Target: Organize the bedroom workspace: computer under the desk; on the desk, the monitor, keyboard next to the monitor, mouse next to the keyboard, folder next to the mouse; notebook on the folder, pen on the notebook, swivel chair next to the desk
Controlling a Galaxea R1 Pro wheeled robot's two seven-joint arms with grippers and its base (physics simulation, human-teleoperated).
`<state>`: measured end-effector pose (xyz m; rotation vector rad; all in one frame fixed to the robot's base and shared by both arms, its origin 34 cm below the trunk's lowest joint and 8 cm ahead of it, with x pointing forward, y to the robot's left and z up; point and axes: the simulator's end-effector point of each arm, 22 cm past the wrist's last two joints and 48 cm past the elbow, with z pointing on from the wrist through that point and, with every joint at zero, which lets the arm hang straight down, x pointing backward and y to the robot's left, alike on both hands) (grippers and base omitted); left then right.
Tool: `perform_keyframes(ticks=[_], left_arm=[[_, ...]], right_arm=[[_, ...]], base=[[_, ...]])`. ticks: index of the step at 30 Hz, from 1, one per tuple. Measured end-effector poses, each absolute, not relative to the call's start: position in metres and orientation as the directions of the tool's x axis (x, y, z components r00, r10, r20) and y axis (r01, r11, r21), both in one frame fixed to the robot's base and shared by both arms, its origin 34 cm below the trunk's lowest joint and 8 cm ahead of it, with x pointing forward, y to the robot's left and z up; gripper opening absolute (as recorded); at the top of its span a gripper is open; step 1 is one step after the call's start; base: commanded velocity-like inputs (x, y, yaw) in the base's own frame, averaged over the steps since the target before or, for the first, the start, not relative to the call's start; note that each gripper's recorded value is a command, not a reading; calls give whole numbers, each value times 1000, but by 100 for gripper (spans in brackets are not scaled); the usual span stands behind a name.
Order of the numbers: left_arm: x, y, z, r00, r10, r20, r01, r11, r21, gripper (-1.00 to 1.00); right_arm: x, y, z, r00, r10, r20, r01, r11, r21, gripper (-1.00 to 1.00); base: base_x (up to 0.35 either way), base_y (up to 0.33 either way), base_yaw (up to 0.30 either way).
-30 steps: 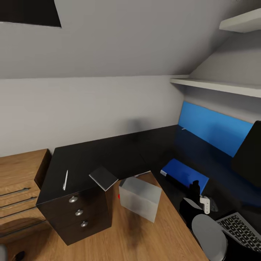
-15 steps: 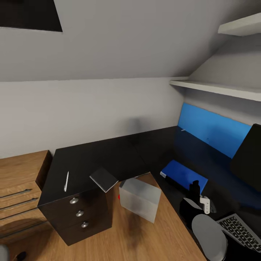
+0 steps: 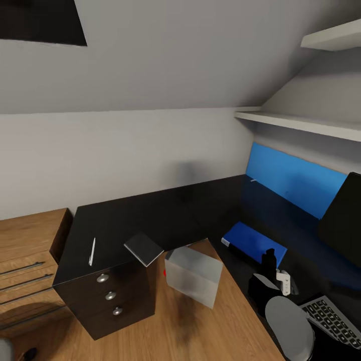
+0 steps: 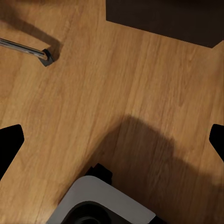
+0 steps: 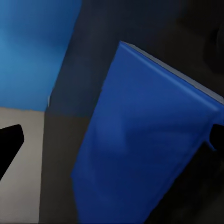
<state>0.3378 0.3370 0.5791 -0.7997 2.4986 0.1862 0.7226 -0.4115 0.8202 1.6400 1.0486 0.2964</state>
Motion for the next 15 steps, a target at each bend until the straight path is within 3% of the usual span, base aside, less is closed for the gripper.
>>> perform_keyframes(ticks=[15], left_arm=[[337,336,579,-700,-506,-503,-574,818,-24,100]], right_arm=[[766,-345,847,340,828,-445,430,284,857,100]], base=[[0,0,0]])
